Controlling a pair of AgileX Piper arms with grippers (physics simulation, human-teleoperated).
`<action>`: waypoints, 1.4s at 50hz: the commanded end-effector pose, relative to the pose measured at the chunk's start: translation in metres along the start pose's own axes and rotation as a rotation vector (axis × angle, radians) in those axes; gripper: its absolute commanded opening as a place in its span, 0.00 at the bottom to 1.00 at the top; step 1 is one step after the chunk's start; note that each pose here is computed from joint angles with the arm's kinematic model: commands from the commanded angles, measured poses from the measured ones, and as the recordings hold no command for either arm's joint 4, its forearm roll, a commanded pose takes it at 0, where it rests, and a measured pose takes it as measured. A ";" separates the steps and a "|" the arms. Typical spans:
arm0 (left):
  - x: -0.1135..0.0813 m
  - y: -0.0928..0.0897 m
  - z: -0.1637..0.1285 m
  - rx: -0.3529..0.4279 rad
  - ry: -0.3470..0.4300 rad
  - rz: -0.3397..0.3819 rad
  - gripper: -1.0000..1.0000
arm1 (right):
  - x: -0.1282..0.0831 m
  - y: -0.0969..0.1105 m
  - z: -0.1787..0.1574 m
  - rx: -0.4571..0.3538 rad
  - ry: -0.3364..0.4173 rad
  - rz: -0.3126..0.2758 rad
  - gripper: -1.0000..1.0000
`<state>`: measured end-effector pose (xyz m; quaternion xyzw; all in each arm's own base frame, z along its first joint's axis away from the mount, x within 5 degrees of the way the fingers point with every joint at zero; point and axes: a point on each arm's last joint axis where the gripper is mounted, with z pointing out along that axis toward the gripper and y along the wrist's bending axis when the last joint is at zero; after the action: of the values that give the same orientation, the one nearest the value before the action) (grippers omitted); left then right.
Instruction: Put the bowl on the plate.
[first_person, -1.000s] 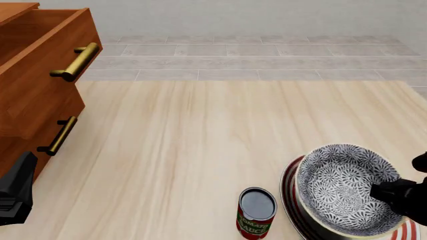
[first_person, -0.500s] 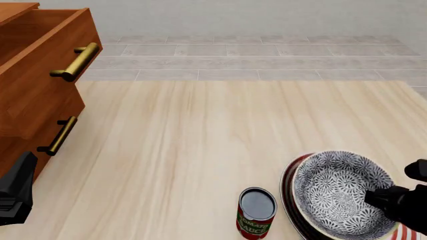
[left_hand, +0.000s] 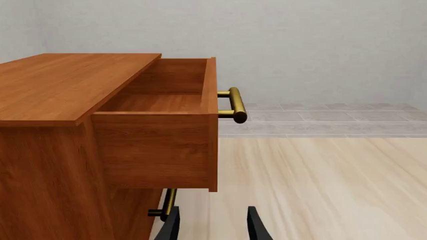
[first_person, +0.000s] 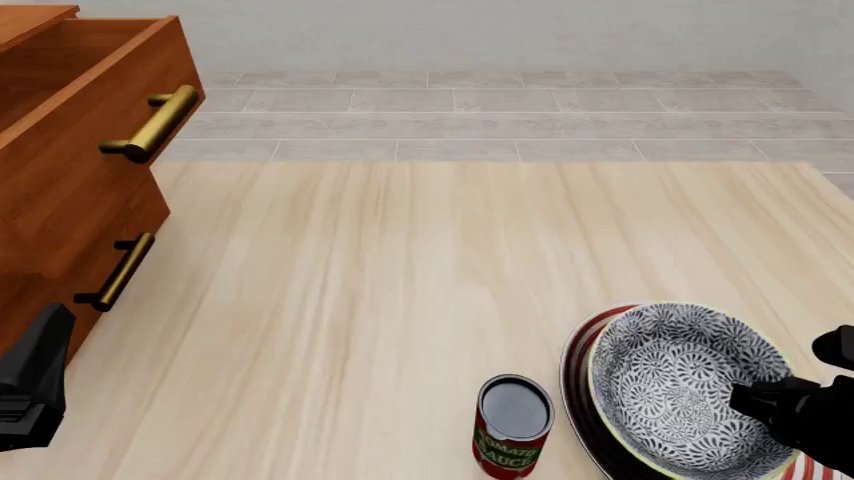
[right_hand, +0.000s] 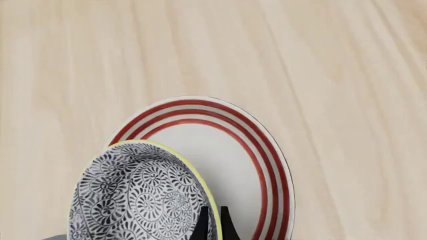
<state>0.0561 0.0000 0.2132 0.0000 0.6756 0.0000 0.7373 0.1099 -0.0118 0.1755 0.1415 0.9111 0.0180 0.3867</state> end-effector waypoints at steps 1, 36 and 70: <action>0.000 0.000 0.000 0.000 0.000 0.000 1.00 | 0.008 -0.002 0.003 0.005 0.026 -0.002 0.00; 0.000 0.000 0.000 0.000 0.000 0.000 1.00 | -0.025 -0.002 -0.018 0.037 -0.041 -0.027 1.00; 0.000 0.000 0.000 0.000 0.000 0.000 1.00 | -0.081 0.011 -0.073 0.012 -0.169 -0.113 1.00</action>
<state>0.0561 0.0000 0.2132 0.0000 0.6756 0.0000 0.7373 0.1162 -0.0190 0.2646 0.1055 0.8885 -0.0195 0.4462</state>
